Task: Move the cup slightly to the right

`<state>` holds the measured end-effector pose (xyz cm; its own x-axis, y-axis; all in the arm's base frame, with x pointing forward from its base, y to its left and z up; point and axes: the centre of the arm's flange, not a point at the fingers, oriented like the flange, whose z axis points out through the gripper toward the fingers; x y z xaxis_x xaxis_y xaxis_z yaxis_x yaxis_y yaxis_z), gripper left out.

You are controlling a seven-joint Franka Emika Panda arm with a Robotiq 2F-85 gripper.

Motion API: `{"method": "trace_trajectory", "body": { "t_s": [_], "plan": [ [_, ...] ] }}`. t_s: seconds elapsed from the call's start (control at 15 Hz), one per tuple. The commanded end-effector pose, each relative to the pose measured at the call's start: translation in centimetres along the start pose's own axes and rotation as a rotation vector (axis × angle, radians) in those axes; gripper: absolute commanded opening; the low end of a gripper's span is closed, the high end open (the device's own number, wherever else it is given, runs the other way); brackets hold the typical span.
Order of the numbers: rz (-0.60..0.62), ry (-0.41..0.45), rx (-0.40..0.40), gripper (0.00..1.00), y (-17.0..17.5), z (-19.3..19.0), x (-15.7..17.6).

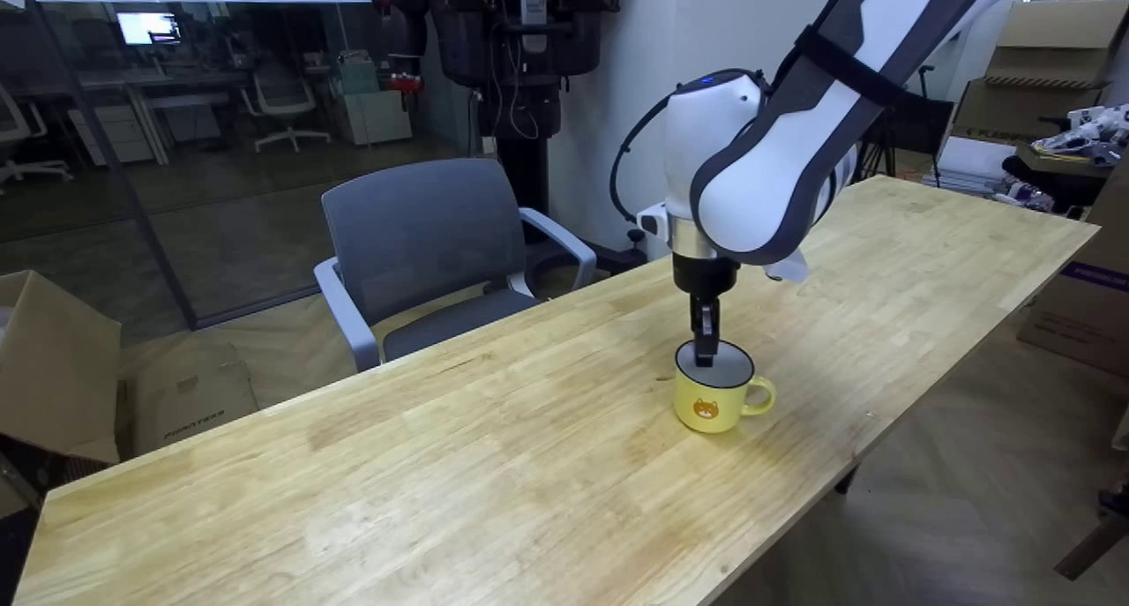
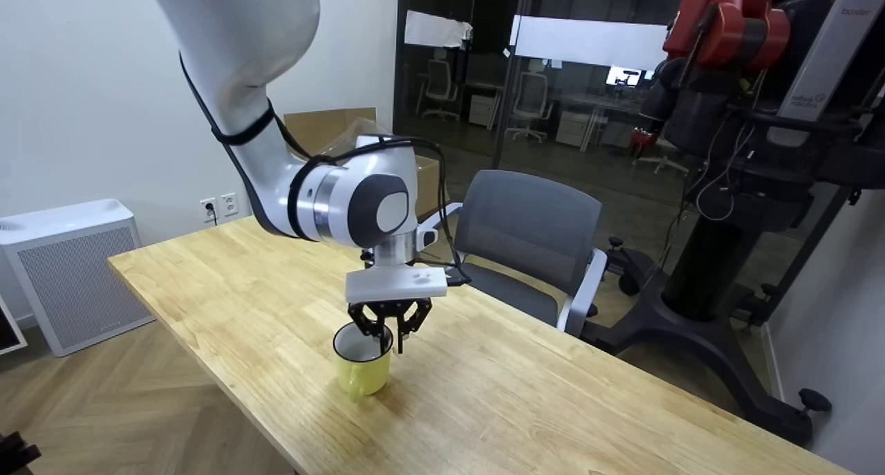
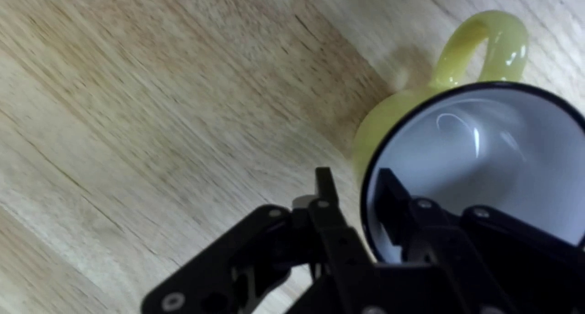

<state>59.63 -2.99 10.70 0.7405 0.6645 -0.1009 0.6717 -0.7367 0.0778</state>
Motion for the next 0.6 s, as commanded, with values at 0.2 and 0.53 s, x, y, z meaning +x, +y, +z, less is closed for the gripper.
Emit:
{"method": "trace_trajectory", "body": {
  "t_s": [0.2, 0.53],
  "plan": [
    [-0.010, -0.001, 0.001, 0.11, -0.51, -0.03, 0.42],
    [-0.009, 0.000, 0.002, 0.03, -0.50, -0.01, 0.38]
  ]
}}
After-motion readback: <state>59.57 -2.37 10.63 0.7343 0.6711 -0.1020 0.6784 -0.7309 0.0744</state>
